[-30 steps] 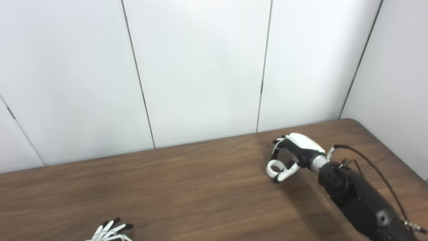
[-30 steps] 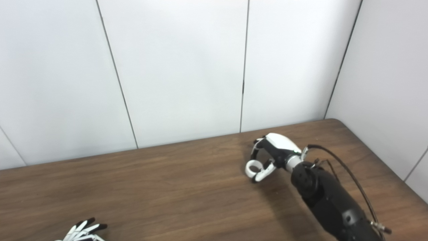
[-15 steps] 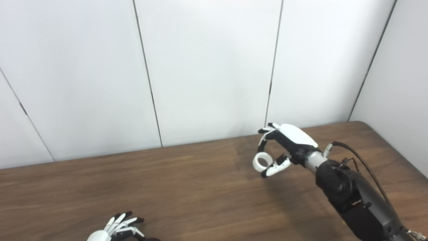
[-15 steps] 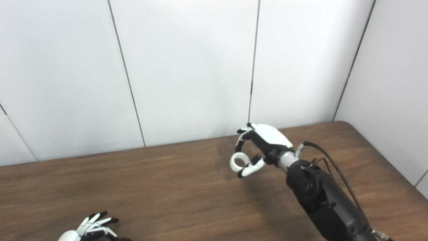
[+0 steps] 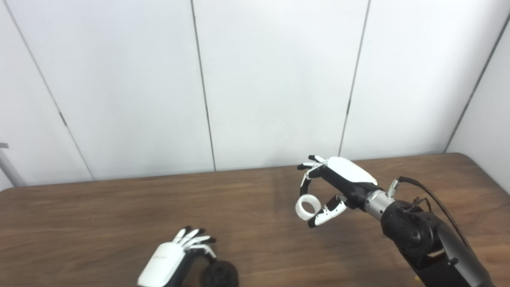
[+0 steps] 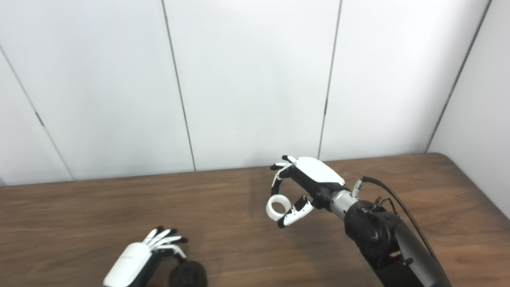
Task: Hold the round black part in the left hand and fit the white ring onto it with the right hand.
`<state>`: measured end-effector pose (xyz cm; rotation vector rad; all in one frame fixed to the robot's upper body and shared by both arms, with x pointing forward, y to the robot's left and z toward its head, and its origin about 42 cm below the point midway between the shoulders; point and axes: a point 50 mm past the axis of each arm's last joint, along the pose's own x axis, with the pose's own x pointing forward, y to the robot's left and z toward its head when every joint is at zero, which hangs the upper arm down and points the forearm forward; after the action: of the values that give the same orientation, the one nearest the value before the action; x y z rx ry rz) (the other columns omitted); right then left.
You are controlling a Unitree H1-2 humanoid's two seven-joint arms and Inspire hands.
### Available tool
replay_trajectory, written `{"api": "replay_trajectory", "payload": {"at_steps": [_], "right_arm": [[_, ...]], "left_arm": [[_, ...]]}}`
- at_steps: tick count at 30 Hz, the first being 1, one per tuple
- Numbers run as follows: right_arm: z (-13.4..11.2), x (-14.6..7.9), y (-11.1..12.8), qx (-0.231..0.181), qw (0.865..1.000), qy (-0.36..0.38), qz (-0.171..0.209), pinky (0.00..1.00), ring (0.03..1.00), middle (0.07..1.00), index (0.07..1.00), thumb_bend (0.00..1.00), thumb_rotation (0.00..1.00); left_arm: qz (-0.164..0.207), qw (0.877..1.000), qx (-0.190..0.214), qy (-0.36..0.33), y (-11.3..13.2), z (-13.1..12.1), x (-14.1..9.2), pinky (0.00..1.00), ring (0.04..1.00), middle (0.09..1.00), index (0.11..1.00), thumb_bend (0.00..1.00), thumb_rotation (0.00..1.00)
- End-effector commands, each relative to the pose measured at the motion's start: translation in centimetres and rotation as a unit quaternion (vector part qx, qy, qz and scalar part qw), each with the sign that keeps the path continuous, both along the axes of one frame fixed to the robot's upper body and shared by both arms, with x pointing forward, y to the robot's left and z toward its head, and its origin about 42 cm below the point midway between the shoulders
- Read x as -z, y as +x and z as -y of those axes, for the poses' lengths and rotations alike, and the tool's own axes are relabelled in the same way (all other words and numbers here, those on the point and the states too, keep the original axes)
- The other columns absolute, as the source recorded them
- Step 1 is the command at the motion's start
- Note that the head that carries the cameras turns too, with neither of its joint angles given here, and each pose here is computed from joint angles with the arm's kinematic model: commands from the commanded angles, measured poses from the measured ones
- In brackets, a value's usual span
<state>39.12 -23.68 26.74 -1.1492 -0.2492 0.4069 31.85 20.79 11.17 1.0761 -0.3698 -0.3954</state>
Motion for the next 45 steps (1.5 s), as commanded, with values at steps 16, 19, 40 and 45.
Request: {"api": "replay_trajectory", "payload": {"at_steps": [16,19,40,45], "right_arm": [[-5.9,-2.1,-0.2,-0.098,0.995,-0.006,0.023,0.96,0.986,0.881,0.475,0.52,0.13],[-6.5,-2.3,-0.3,-0.104,0.994,-0.004,0.019,0.96,0.987,0.882,0.474,0.52,0.13],[-8.9,-1.3,-1.1,-0.148,0.989,-0.006,0.003,0.97,0.992,0.877,0.474,0.52,0.13],[-9.0,-0.5,-1.2,-0.15,0.989,-0.007,-0.003,0.97,0.993,0.875,0.474,0.52,0.13]], "left_arm": [[-0.005,0.997,0.051,0.053,1.0,4.4,2.1,1.0,0.952,0.836,0.478,0.52,0.05],[0.0,0.997,0.056,0.056,0.8,4.7,2.1,1.0,0.945,0.836,0.478,0.52,0.05],[-0.02,0.996,0.057,0.058,0.3,5.6,2.5,1.0,0.951,0.847,0.478,0.52,0.05],[-0.019,0.996,0.061,0.055,-0.1,5.8,2.3,1.0,0.95,0.841,0.479,0.52,0.05]]}}
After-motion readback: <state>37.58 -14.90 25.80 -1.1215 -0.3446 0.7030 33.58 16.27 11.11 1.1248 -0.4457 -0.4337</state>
